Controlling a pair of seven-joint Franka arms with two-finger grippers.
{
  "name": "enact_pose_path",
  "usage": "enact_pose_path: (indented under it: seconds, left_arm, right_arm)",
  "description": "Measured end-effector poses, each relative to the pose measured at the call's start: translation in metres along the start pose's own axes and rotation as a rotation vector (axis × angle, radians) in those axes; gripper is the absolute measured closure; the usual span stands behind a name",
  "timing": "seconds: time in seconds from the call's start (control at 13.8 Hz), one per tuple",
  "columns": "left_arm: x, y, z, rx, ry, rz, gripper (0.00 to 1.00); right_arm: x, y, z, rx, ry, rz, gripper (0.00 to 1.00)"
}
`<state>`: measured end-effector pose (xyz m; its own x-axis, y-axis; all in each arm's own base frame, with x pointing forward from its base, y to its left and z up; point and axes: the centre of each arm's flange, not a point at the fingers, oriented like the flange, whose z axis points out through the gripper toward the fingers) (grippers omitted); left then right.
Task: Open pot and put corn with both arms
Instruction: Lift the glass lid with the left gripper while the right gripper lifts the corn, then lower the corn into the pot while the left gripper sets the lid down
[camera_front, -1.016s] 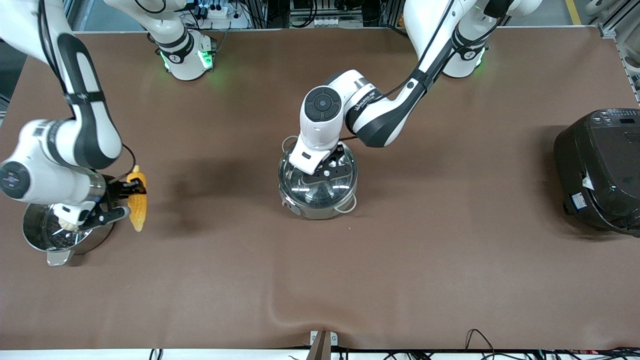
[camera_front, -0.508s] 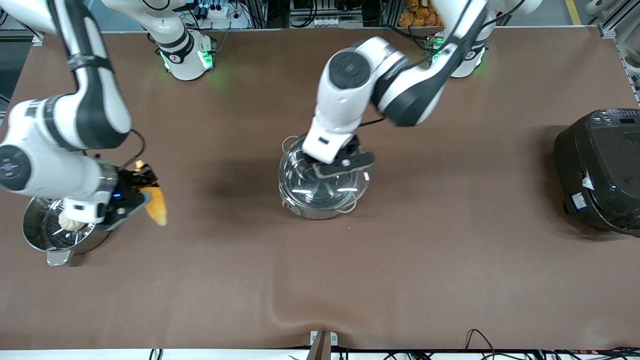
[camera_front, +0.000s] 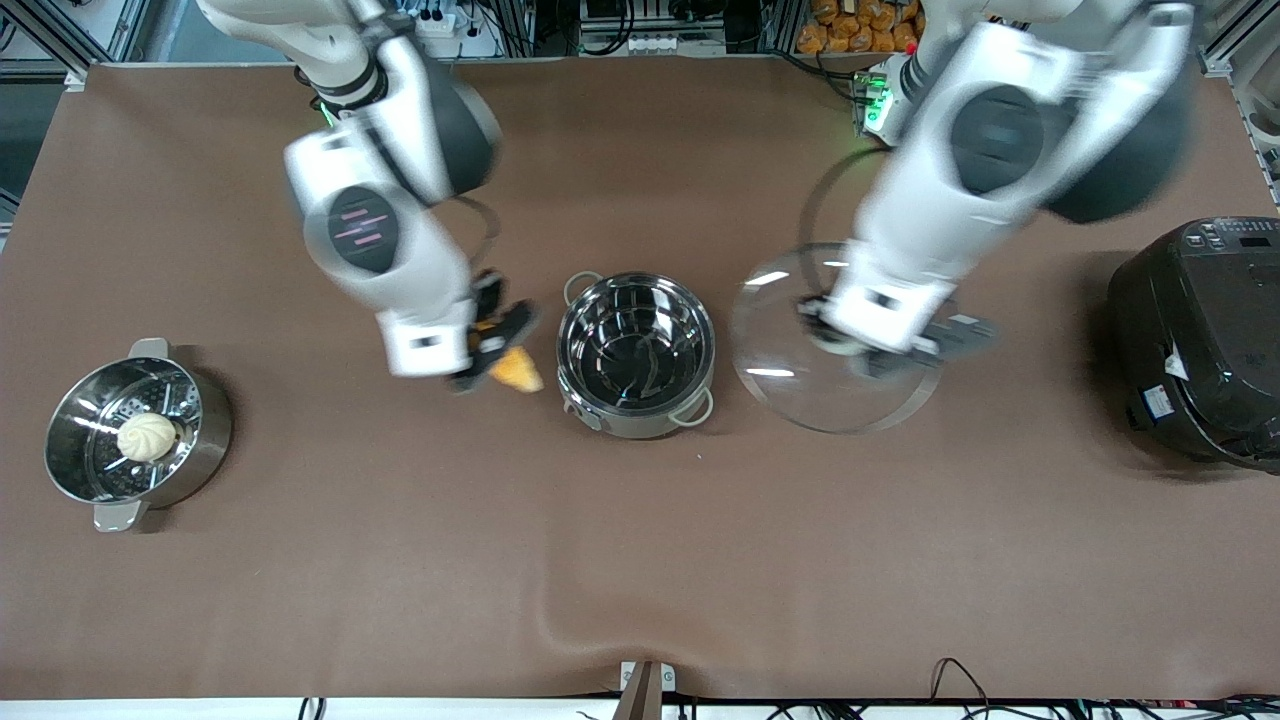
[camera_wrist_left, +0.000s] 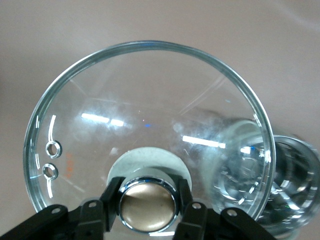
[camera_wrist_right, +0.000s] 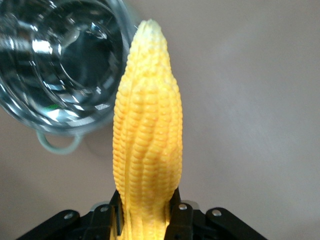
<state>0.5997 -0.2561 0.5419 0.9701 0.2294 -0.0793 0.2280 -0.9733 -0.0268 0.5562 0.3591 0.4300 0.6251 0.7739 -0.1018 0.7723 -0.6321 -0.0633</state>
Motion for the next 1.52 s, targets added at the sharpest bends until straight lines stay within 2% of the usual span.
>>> enact_pose_path:
  seconds: [0.22,0.44,0.58,0.8,1.02,1.16,1.38,1.52]
  left_arm:
    - [0.061,-0.101,0.024,0.004,-0.044,0.061,0.49]
    - [0.096,-0.174,0.077,-0.011,-0.055,0.075,0.49]
    - [0.102,-0.199,0.124,-0.02,-0.049,0.073,0.49]
    - [0.093,-0.211,0.191,-0.031,-0.026,0.08,0.49]
    - [0.079,-0.211,0.226,-0.029,-0.04,0.086,0.49]
    - [0.072,-0.212,0.238,-0.027,-0.049,0.087,0.49]
    - [0.064,-0.216,0.258,-0.038,-0.009,0.082,0.49]
    - [0.056,-0.219,0.277,-0.049,0.026,0.079,0.49]
  right_arm:
    - [0.036,-0.059,0.028,-0.052,0.021,-0.034,0.63]
    - [0.061,-0.083,0.047,-0.072,0.105,-0.034,0.63]
    - [0.073,-0.105,0.065,-0.076,0.113,-0.016,0.63]
    - [0.081,-0.133,0.086,-0.107,0.095,-0.003,0.63]
    - [0.084,-0.141,0.094,-0.112,0.088,0.006,0.63]
    - [0.085,-0.137,0.092,-0.116,0.103,0.013,0.49]
    - [0.087,-0.129,0.085,-0.12,0.121,0.067,0.17]
    - [0.087,-0.121,0.079,-0.121,0.129,0.116,0.0]
